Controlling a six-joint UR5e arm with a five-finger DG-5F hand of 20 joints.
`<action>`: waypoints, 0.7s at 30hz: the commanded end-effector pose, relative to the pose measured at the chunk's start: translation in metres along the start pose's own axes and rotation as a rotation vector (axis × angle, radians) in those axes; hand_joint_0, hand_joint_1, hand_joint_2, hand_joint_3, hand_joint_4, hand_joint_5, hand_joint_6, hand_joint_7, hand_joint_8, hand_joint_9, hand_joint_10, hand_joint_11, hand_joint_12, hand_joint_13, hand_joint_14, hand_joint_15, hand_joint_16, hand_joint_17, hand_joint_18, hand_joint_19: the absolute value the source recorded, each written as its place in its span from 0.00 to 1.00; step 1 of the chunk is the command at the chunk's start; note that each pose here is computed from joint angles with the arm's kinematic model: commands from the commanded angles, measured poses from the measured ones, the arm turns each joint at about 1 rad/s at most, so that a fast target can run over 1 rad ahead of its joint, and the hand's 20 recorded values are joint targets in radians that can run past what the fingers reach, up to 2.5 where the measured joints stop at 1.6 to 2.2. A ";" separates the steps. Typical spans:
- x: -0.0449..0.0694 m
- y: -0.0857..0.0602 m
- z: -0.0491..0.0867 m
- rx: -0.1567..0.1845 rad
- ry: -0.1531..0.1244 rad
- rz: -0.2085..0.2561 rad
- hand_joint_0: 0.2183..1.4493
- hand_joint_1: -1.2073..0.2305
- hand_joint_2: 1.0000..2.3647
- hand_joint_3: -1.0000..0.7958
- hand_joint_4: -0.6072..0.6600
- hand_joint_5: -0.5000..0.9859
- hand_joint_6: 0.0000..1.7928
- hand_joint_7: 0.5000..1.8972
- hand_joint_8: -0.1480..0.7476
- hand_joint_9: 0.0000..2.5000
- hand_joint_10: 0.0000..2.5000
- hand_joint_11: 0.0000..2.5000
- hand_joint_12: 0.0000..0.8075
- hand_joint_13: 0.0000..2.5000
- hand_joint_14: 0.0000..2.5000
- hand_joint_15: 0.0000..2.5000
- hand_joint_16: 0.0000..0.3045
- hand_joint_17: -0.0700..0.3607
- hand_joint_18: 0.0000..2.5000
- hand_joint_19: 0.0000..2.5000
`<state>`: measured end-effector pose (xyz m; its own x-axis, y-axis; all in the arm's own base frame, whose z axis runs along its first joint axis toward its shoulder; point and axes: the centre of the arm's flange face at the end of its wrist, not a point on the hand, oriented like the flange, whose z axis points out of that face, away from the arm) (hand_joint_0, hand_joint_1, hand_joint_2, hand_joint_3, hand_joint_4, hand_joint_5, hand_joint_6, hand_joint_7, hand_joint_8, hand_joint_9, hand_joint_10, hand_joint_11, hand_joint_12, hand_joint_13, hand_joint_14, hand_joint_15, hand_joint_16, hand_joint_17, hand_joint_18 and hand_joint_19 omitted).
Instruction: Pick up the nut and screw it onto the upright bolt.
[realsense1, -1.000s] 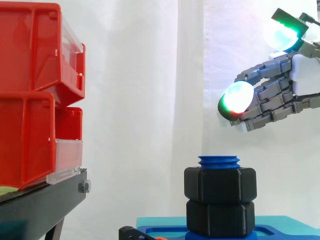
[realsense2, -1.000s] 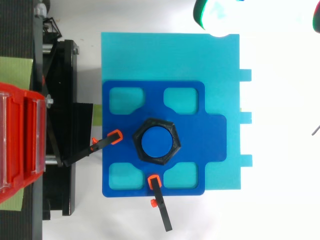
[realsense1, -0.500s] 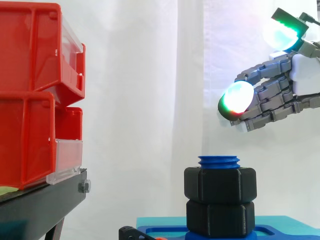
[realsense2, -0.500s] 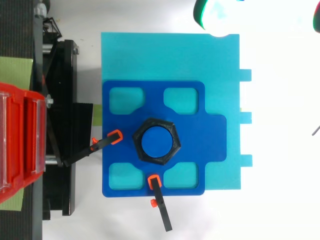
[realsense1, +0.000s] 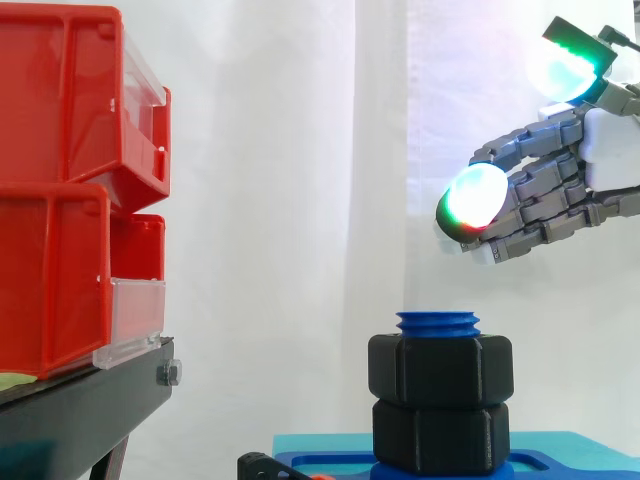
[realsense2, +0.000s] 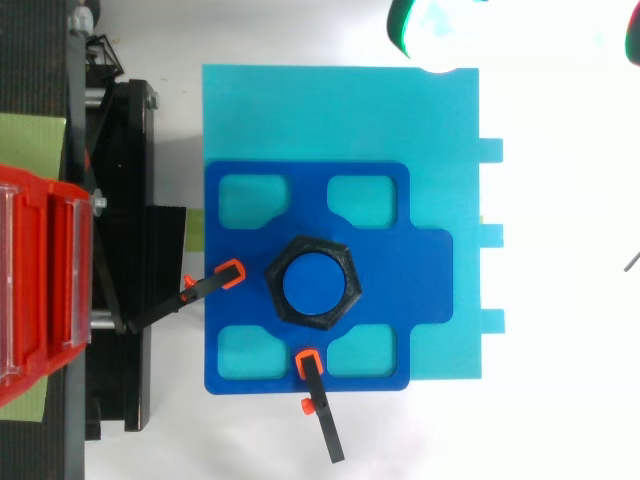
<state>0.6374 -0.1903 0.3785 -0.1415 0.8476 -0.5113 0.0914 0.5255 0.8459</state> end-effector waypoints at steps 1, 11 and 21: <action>-0.001 0.000 0.000 0.000 -0.001 -0.001 0.22 0.64 0.00 0.28 0.64 0.18 0.28 0.13 0.39 0.01 0.00 0.00 0.43 0.00 0.00 0.00 0.17 0.43 0.00 0.00; 0.000 0.000 0.000 0.000 0.000 0.001 0.22 0.64 0.00 0.28 0.64 0.18 0.28 0.18 0.39 0.02 0.00 0.00 0.43 0.00 0.00 0.00 0.16 0.42 0.00 0.00; 0.000 0.001 0.000 -0.002 -0.001 -0.001 0.22 0.64 0.00 0.28 0.63 0.18 0.28 0.13 0.39 0.02 0.00 0.00 0.43 0.00 0.00 0.00 0.16 0.42 0.00 0.00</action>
<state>0.6375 -0.1906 0.3784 -0.1412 0.8474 -0.5118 0.0914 0.5259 0.8456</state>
